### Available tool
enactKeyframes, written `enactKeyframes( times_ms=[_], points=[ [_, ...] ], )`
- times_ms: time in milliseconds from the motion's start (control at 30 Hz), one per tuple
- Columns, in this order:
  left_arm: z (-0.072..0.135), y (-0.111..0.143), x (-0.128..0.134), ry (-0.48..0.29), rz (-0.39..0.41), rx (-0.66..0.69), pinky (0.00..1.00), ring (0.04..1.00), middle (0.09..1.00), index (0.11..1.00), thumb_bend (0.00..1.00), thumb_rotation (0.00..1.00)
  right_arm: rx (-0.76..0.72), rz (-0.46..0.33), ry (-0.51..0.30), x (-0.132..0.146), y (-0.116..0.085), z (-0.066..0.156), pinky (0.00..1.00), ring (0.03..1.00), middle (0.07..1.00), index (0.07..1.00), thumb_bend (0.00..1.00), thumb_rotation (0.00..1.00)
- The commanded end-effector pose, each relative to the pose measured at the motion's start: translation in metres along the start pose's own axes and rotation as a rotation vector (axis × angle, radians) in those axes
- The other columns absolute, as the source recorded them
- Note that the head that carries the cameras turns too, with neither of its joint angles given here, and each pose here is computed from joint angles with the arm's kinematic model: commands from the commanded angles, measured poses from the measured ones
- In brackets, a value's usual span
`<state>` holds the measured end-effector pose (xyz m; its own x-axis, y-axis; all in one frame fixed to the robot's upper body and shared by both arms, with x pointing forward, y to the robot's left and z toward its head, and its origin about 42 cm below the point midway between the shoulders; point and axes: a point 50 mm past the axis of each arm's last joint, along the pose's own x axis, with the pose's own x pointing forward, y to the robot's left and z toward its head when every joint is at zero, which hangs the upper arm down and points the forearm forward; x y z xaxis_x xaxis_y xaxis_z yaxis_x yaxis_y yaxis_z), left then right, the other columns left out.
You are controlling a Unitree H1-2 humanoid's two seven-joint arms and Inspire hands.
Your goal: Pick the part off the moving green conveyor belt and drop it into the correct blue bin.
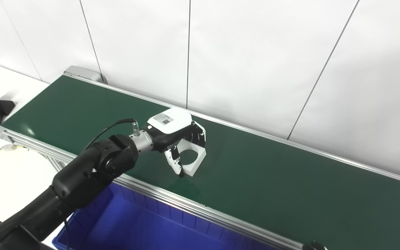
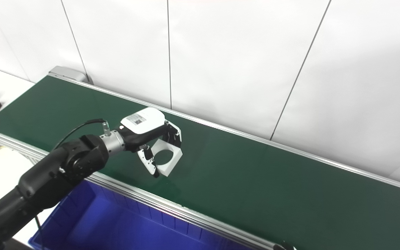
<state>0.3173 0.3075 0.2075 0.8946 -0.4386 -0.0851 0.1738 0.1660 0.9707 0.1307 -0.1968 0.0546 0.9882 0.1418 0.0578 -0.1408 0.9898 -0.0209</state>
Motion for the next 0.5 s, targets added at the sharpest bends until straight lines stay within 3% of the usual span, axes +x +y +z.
enactKeyframes(
  times_ms=[0, 333, 467],
  points=[
    [0.001, 0.02, -0.005, -0.007, 0.049, 0.017, 0.64, 0.511, 0.466, 0.507, 0.52, 0.0, -0.004, -0.002, -0.08, 0.004, 0.001, 0.01, 0.63, 0.725, 0.763, 0.811, 0.57, 0.66],
    [0.014, 0.028, -0.026, -0.014, 0.091, -0.008, 0.55, 0.474, 0.456, 0.508, 0.52, 0.0, -0.002, 0.001, -0.081, 0.003, 0.0, 0.011, 0.63, 0.73, 0.769, 0.815, 0.57, 0.65],
    [0.021, 0.03, -0.039, -0.022, 0.111, -0.1, 0.6, 0.488, 0.466, 0.503, 0.53, 0.0, 0.003, -0.002, -0.086, 0.003, 0.0, 0.013, 0.63, 0.729, 0.767, 0.813, 0.57, 0.65]
  ],
)
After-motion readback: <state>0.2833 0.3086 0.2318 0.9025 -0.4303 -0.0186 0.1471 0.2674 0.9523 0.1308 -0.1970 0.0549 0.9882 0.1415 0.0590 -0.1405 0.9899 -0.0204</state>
